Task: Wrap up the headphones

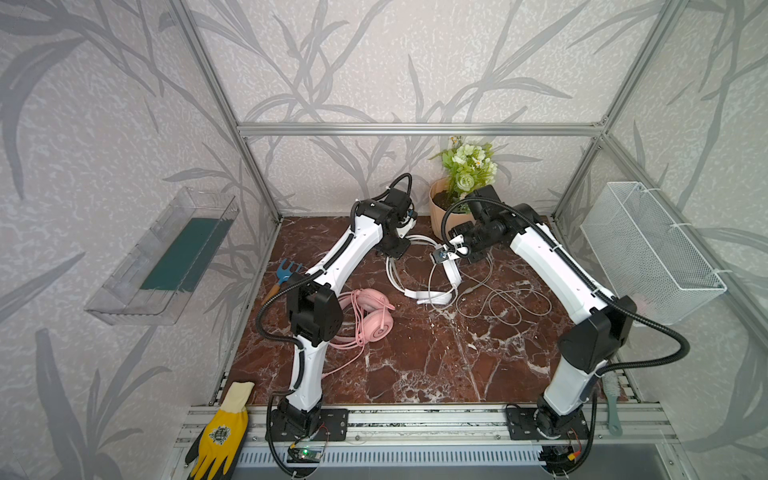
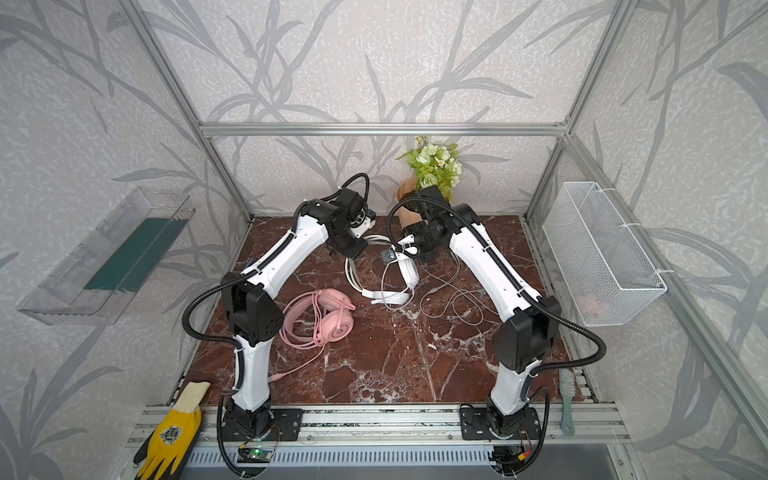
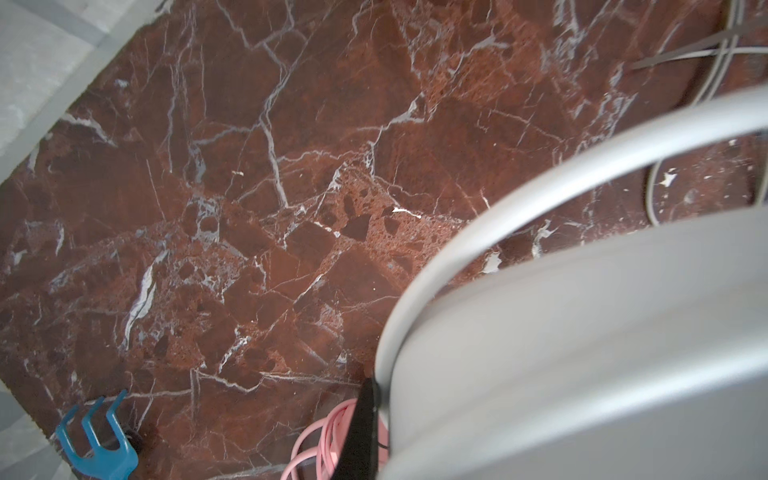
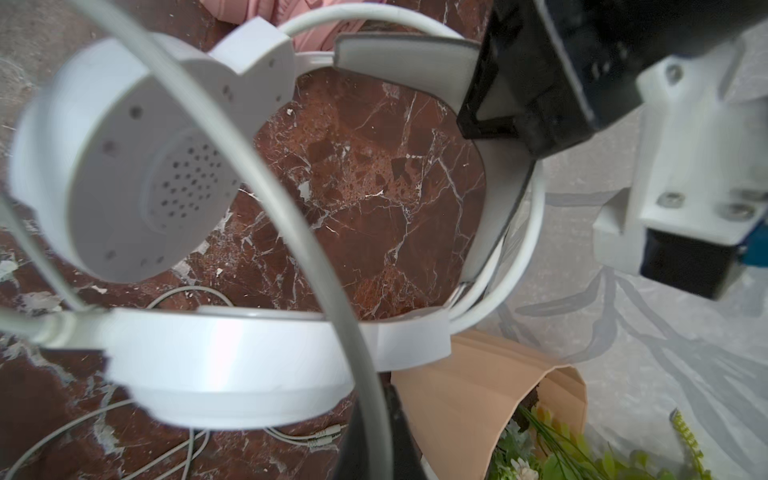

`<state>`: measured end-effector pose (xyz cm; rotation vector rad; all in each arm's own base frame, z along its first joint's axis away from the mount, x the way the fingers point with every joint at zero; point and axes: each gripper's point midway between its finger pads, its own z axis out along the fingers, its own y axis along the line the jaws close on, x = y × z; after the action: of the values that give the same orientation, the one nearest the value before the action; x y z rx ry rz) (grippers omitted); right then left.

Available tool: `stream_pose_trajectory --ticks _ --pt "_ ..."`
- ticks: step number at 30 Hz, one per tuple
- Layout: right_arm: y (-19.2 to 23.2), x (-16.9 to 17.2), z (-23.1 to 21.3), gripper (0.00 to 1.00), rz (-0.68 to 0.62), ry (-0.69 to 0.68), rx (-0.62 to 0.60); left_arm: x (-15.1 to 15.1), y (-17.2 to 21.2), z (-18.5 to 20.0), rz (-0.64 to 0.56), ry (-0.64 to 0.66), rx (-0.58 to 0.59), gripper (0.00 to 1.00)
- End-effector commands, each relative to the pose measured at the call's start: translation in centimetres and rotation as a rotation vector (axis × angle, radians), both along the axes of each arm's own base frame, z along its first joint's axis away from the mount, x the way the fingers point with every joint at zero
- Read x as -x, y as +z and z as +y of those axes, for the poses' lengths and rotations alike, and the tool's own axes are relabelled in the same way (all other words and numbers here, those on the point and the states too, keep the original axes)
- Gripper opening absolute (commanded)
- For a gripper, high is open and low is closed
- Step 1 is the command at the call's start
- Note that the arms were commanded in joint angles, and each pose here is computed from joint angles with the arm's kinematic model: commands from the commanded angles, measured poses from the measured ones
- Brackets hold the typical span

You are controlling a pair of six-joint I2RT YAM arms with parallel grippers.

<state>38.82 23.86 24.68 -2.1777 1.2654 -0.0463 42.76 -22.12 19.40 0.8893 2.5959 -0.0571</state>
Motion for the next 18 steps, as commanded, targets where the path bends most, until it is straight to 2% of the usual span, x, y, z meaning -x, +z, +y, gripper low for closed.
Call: stream_pose_trajectory --ticks 1,4,8,15,18 --pt "-0.2 -1.1 0.9 0.00 0.049 0.011 -0.093 0.7 2.6 -1.7 -0.044 -0.072 0.103 0.00" --pt "-0.7 -2.1 1.4 0.00 0.119 -0.015 -0.198 0.9 2.7 -2.1 -0.043 -0.077 0.133 0.00" --pt "-0.6 -3.2 2.2 0.11 0.176 -0.044 -0.335 1.2 2.4 -2.2 -0.027 -0.078 0.146 0.00" --pt "-2.1 -3.7 2.6 0.25 0.292 -0.088 -0.423 1.5 2.4 -2.6 -0.001 -0.074 0.203 0.00" --pt "-1.9 -4.2 2.0 0.36 0.361 -0.131 -0.522 1.2 2.8 -2.7 -0.002 -0.048 0.243 0.00"
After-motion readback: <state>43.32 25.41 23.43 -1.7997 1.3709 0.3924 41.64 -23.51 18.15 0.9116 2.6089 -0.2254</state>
